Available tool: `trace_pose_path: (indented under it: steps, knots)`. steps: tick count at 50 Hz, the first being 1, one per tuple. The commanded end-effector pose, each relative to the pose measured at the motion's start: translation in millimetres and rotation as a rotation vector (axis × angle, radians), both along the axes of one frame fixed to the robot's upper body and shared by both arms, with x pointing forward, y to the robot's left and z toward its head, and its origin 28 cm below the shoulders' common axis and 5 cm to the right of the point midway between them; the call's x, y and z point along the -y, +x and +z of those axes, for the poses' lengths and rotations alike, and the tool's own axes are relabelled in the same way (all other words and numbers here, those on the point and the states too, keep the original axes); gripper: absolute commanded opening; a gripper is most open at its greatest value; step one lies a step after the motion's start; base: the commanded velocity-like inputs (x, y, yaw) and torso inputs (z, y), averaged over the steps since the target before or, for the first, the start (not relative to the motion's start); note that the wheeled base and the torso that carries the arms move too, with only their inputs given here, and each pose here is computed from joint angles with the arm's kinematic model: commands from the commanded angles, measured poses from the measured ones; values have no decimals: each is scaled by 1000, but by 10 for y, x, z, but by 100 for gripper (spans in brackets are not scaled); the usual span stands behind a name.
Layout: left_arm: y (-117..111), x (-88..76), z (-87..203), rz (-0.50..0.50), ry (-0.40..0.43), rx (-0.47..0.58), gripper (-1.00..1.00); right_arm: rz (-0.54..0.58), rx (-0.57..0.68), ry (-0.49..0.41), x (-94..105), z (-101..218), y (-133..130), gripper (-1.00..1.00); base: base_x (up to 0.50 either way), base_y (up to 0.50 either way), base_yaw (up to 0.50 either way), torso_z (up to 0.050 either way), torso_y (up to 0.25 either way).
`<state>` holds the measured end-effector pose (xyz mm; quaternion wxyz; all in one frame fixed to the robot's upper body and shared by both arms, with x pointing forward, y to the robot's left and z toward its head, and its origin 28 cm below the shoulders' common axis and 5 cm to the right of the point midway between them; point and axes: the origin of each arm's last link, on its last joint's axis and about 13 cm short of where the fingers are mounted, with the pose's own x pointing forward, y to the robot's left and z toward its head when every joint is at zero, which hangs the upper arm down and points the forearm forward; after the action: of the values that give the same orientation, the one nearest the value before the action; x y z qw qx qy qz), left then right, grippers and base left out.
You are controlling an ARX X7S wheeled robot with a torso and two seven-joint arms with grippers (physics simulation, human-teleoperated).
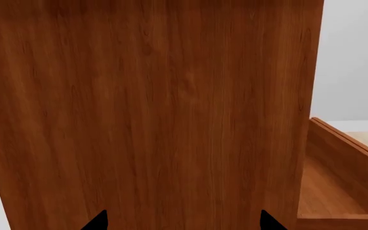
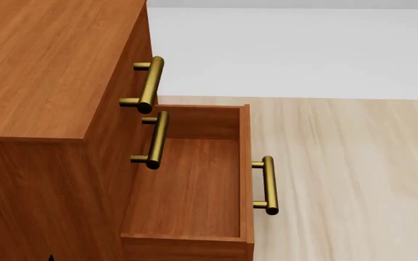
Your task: Put the bowl in the bottom drawer of the cabinet.
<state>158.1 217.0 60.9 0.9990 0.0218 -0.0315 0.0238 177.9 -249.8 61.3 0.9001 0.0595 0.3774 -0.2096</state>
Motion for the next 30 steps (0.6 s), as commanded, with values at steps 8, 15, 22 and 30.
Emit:
trace_pose_path:
  steps: [8, 15, 22, 30]
  knots:
    - [1, -2, 1, 2, -2, 0, 100, 57, 6, 9, -66, -43, -27, -100, 3, 0, 1, 0, 0]
    - [-2, 0, -3, 0, 0, -1, 100, 85, 91, 60, -168, 124, 1, -100, 0, 0, 1, 0, 0]
    - [-6, 0, 1, 0, 0, 2, 100, 109, 180, 83, -246, 325, 61, -100, 0, 0, 0, 0, 0]
    - [-8, 0, 9, 0, 1, 4, 100, 143, 317, 116, -336, 618, 115, -100, 0, 0, 0, 0, 0]
